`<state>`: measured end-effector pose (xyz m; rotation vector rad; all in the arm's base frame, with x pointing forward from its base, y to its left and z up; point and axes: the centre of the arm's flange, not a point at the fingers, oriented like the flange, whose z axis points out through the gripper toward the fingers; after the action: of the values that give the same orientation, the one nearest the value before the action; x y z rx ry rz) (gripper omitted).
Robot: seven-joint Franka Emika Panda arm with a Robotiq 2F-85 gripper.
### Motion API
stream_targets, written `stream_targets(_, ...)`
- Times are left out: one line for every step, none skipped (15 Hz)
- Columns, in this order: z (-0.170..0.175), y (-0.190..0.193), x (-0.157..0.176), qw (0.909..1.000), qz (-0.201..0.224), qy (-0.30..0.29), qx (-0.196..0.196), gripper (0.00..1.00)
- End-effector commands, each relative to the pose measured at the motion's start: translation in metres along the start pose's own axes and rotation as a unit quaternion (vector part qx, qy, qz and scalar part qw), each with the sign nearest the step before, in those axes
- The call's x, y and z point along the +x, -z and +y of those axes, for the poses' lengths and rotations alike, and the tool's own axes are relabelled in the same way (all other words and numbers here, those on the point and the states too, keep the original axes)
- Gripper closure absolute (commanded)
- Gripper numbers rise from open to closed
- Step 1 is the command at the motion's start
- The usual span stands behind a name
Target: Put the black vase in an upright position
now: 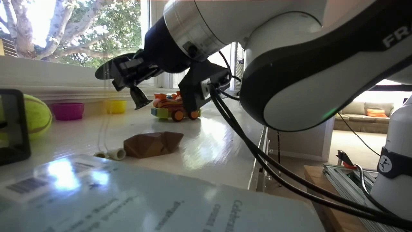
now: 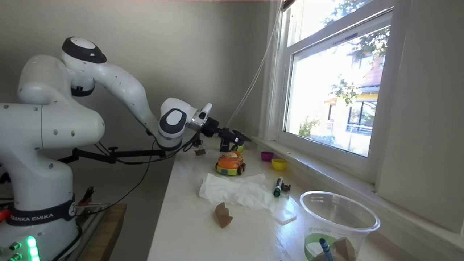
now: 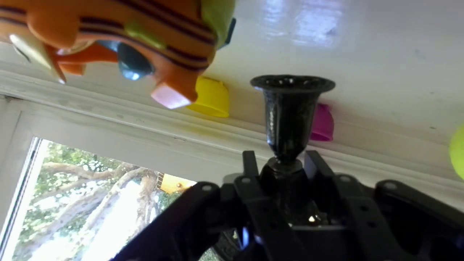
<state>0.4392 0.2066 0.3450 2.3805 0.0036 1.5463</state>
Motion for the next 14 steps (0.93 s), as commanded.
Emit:
stream_targets(-0.007,0.005,-0.013,0.9994,0.023,-0.011,-0.022,0.88)
stream_targets(-0.009,0.005,-0.016,0.9994,0.023,-0.013,-0.023,0.88)
stream_targets(-0.011,0.006,-0.018,0.9993,0.022,-0.014,-0.025,0.88)
stream_targets(-0.012,0.006,-0.021,0.9993,0.021,-0.015,-0.026,0.88)
stream_targets(-0.013,0.006,-0.023,0.9993,0.021,-0.015,-0.026,0.88)
stream_targets(-0.016,0.006,-0.027,0.9993,0.02,-0.015,-0.026,0.88)
stream_targets(-0.017,0.007,-0.029,0.9993,0.021,-0.015,-0.027,0.88)
stream_targets(-0.017,0.007,-0.03,0.9993,0.021,-0.014,-0.027,0.88)
stream_targets(-0.018,0.007,-0.032,0.9993,0.021,-0.015,-0.028,0.88)
stream_targets(-0.018,0.007,-0.033,0.9992,0.022,-0.015,-0.028,0.88)
stream_targets(-0.019,0.008,-0.034,0.9992,0.022,-0.014,-0.029,0.88)
stream_targets(-0.019,0.008,-0.035,0.9992,0.023,-0.014,-0.029,0.88)
stream_targets(-0.019,0.009,-0.035,0.9992,0.024,-0.013,-0.03,0.88)
stream_targets(-0.02,0.01,-0.037,0.9991,0.026,-0.012,-0.031,0.88)
